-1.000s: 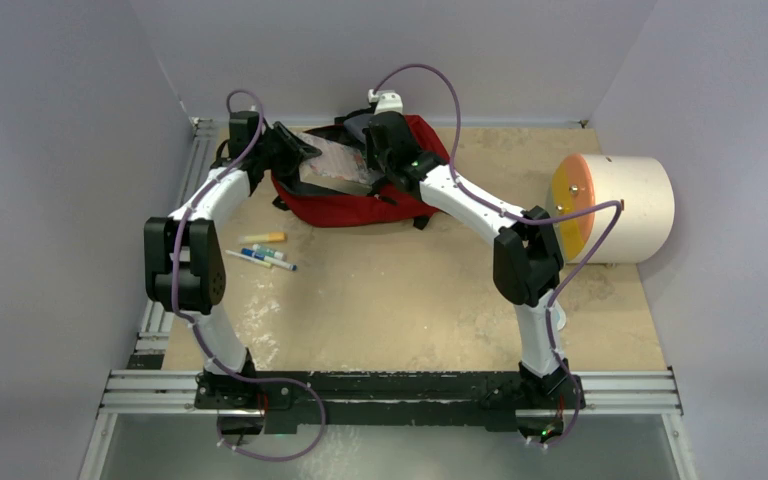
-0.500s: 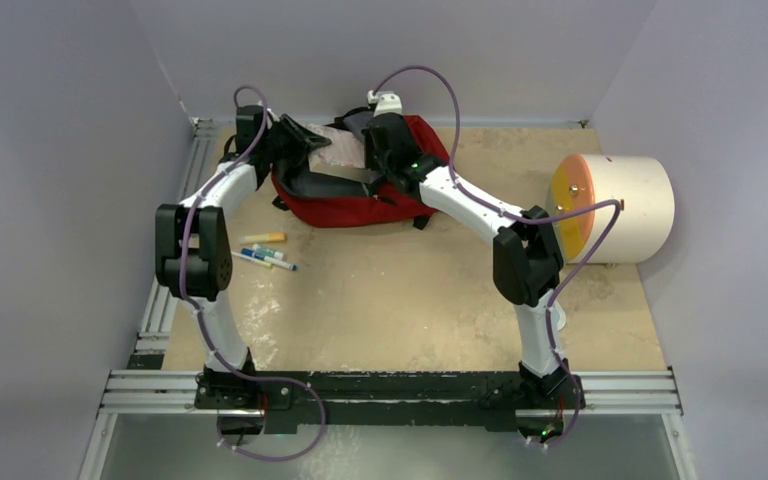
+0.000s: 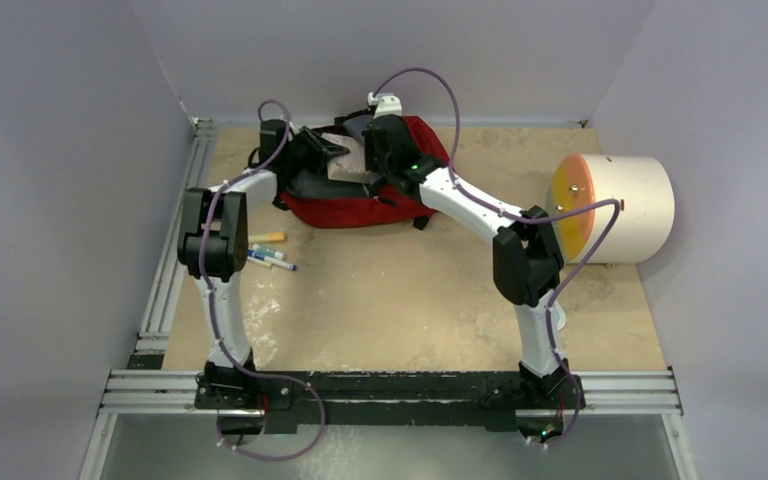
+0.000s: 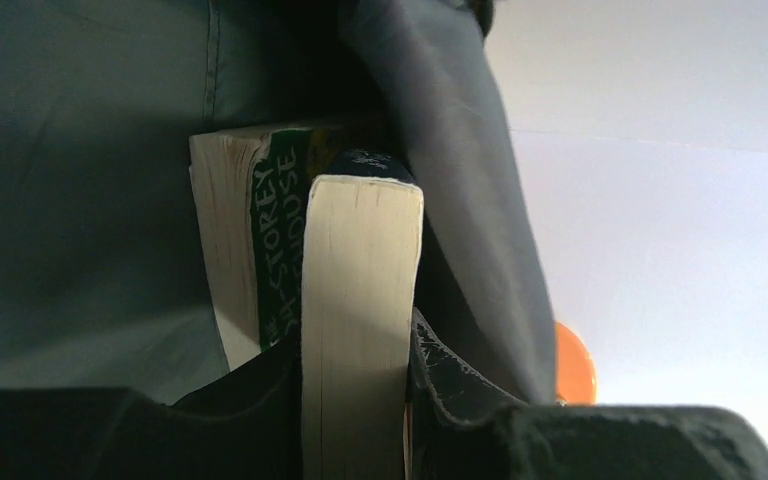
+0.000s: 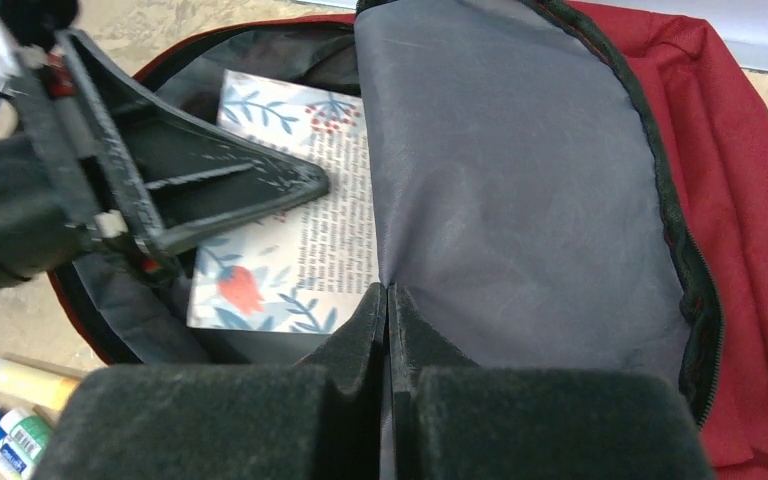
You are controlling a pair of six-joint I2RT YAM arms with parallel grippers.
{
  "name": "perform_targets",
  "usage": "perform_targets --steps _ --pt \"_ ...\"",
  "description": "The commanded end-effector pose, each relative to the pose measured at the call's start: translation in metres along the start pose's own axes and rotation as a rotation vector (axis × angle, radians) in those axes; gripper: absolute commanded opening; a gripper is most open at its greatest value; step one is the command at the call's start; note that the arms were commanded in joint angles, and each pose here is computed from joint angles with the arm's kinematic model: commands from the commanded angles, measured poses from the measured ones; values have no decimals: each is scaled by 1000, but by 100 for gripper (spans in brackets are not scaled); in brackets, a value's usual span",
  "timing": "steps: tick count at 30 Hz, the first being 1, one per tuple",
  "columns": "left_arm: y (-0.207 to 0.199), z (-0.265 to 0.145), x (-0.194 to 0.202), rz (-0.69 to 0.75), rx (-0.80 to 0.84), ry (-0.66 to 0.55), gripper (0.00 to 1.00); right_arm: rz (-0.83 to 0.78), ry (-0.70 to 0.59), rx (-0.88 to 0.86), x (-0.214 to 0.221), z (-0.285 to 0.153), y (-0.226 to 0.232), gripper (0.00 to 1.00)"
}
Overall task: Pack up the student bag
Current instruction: Place the book in the student bag.
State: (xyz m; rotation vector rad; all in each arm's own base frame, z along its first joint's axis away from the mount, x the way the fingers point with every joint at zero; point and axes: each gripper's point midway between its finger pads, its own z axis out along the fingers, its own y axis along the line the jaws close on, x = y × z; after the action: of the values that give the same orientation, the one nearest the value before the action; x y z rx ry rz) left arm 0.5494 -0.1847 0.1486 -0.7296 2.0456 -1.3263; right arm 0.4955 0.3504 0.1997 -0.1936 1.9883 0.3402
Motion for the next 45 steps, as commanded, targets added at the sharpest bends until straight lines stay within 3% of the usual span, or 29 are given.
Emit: perform_targets --steps 1,17,26,28,31,36,45 --pt "-55 12 -6 79 194 -30 0 53 -156 -74 -63 -30 18 0" --pt "-27 82 21 65 155 -3 0 37 -165 -50 -59 -22 14 0" --pt "-19 107 34 143 94 30 0 31 -158 -54 -55 -22 15 0" --pt "-15 107 34 155 78 35 6 32 -157 -54 -55 -22 14 0" --pt "-13 105 35 177 54 43 24 31 -156 -57 -54 -21 15 0" --pt "-15 94 34 221 11 43 59 30 -151 -52 -53 -21 14 0" --pt "-30 67 16 294 -67 21 65 23 -126 -46 -43 -22 11 0"
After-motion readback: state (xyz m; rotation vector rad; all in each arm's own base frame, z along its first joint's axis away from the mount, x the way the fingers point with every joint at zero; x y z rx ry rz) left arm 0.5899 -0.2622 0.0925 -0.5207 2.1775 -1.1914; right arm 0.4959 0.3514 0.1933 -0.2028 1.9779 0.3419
